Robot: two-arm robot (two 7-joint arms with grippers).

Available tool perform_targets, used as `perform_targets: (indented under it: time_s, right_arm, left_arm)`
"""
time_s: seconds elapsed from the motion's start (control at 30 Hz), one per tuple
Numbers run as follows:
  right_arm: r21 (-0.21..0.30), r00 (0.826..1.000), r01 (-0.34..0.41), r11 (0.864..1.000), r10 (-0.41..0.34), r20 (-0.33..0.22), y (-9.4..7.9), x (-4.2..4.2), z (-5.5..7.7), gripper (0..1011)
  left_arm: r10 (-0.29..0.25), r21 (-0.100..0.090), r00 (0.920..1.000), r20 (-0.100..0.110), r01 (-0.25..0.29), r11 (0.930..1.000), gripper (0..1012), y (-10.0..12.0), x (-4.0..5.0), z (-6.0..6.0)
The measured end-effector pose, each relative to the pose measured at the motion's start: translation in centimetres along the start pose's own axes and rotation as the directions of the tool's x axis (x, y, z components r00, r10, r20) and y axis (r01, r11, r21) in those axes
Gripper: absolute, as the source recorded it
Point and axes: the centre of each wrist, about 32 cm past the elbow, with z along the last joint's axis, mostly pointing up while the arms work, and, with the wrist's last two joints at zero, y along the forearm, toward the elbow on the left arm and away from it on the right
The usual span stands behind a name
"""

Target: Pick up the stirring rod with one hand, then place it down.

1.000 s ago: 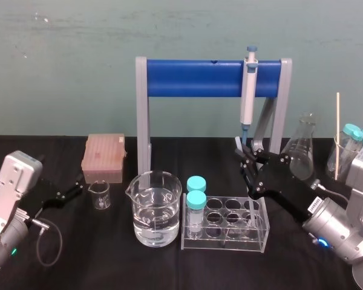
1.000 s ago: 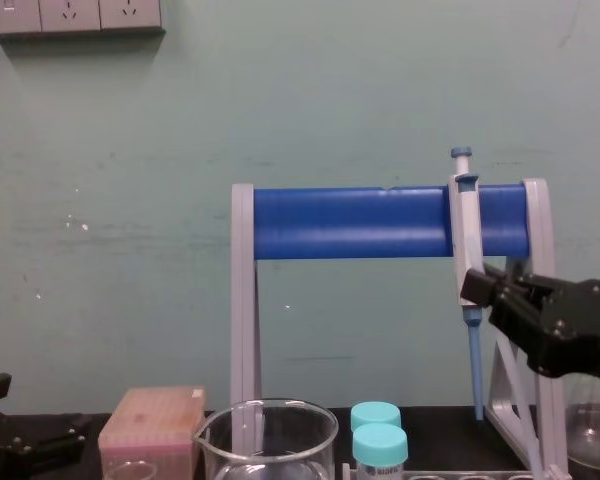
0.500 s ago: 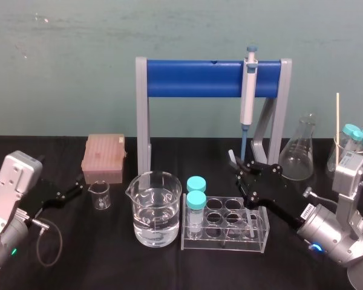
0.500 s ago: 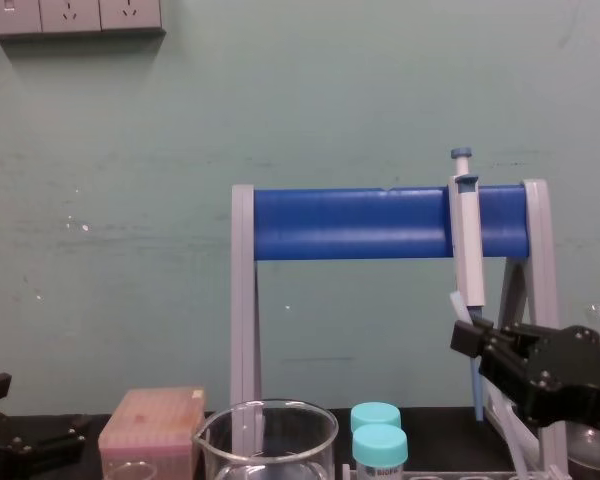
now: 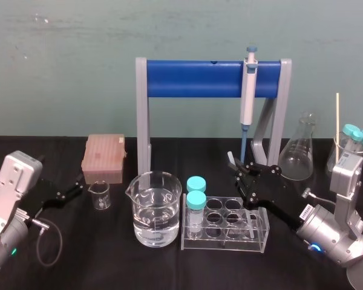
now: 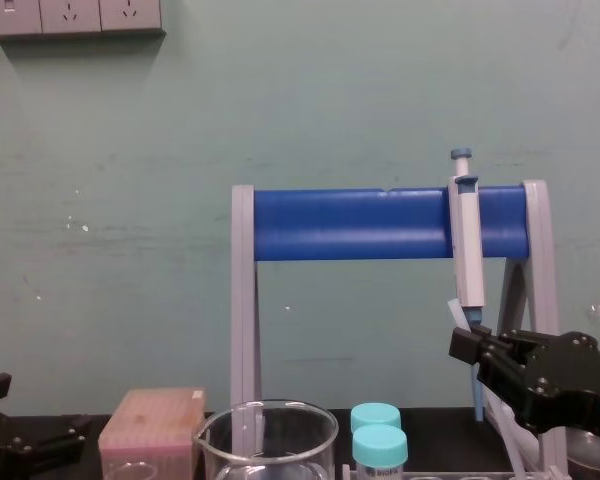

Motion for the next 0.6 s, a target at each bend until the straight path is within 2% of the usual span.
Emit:
perform_targets:
  time_s: [0.23, 0.33, 0.57, 0.6]
  right_arm:
    - [0.001, 1.000, 0.000, 1.000, 0.000, 0.000, -0.01, 0.00, 0.02, 86]
    - [0.001, 1.000, 0.001, 1.000, -0.001, 0.000, -0.01, 0.00, 0.02, 153]
    - [0.002, 1.000, 0.001, 1.000, -0.001, -0.001, -0.02, -0.01, 0.03, 374]
    - [0.002, 1.000, 0.001, 1.000, -0.001, -0.001, -0.02, -0.01, 0.03, 433]
  left_arm:
    - [0.000, 0.000, 1.0000, 0.000, 0.000, 1.0000, 1000, 0.00, 0.00, 0.00]
    - [0.000, 0.000, 1.0000, 0.000, 0.000, 1.0000, 1000, 0.00, 0.00, 0.00]
    - [0.000, 0.000, 1.0000, 0.000, 0.000, 1.0000, 1000, 0.00, 0.00, 0.00]
    - [0.000, 0.000, 1.0000, 0.000, 0.000, 1.0000, 1000, 0.00, 0.00, 0.00]
